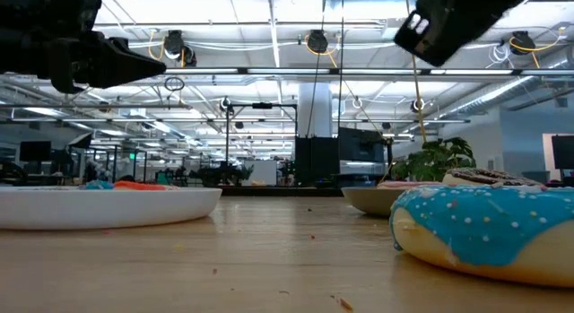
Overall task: Pick & Place donuts
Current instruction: Put the large blue donut on the gray plate
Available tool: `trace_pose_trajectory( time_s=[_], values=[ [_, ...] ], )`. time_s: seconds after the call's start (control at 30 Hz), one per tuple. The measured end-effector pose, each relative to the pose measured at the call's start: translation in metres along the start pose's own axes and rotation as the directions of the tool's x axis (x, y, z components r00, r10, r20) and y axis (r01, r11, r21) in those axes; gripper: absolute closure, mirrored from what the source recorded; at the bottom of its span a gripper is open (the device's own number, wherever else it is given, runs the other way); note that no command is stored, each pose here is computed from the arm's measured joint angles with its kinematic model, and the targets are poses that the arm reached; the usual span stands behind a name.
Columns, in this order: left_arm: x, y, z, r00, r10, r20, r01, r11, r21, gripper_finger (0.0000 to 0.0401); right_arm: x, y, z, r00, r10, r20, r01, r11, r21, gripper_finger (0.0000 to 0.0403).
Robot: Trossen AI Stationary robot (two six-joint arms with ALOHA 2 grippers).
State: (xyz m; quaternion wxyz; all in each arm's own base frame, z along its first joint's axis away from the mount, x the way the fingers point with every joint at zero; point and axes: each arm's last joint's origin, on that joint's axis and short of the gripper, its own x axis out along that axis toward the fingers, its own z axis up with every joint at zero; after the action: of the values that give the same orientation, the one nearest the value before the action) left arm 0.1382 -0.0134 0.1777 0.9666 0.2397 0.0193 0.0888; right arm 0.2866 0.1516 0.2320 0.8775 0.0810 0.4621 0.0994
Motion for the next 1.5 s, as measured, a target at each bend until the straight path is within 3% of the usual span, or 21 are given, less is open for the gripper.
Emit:
trace_pose_trajectory(
  time_s=[0.17, 0.4, 0.5, 0.73, 0.9, 1.13, 1.5],
  values=[
    [0.000, 0.000, 0.000, 1.000, 0.000, 0.002, 0.000, 0.999, -0.037, 0.0345, 0.028, 0.004, 0.003, 0.999, 0.010, -0.051, -0.011, 1.000, -0.017, 0.0403],
    [0.000, 0.000, 0.001, 1.000, 0.002, 0.005, -0.002, 0.998, -0.056, 0.0345, 0.042, 0.027, 0.026, 0.992, 0.097, -0.076, -0.110, 0.976, -0.189, 0.0385],
    [0.000, 0.000, 0.001, 1.000, 0.003, 0.006, -0.002, 0.997, -0.074, 0.0345, 0.040, 0.037, 0.027, 0.988, 0.114, -0.100, -0.134, 0.964, -0.229, 0.0348],
    [0.000, 0.000, 0.001, 1.000, 0.003, 0.006, -0.002, 0.997, -0.076, 0.0345, 0.047, 0.034, 0.027, 0.999, -0.045, -0.026, 0.036, 0.963, -0.266, 0.0233],
    [0.000, 0.000, 0.001, 1.000, 0.004, 0.009, -0.003, 0.997, -0.075, 0.0345, 0.060, 0.032, 0.022, 0.996, -0.061, -0.066, 0.042, 0.966, -0.254, 0.0181],
    [0.000, 0.001, 0.001, 1.000, 0.005, 0.010, -0.004, 0.997, -0.076, 0.0345, 0.089, 0.027, 0.010, 0.984, -0.019, -0.177, -0.011, 0.985, -0.171, 0.0171],
    [0.000, 0.001, 0.001, 1.000, 0.015, 0.005, -0.015, 0.997, -0.076, 0.0345, 0.102, 0.015, 0.001, 0.962, -0.074, -0.263, 0.011, 0.973, -0.232, 0.0174]
  ],
)
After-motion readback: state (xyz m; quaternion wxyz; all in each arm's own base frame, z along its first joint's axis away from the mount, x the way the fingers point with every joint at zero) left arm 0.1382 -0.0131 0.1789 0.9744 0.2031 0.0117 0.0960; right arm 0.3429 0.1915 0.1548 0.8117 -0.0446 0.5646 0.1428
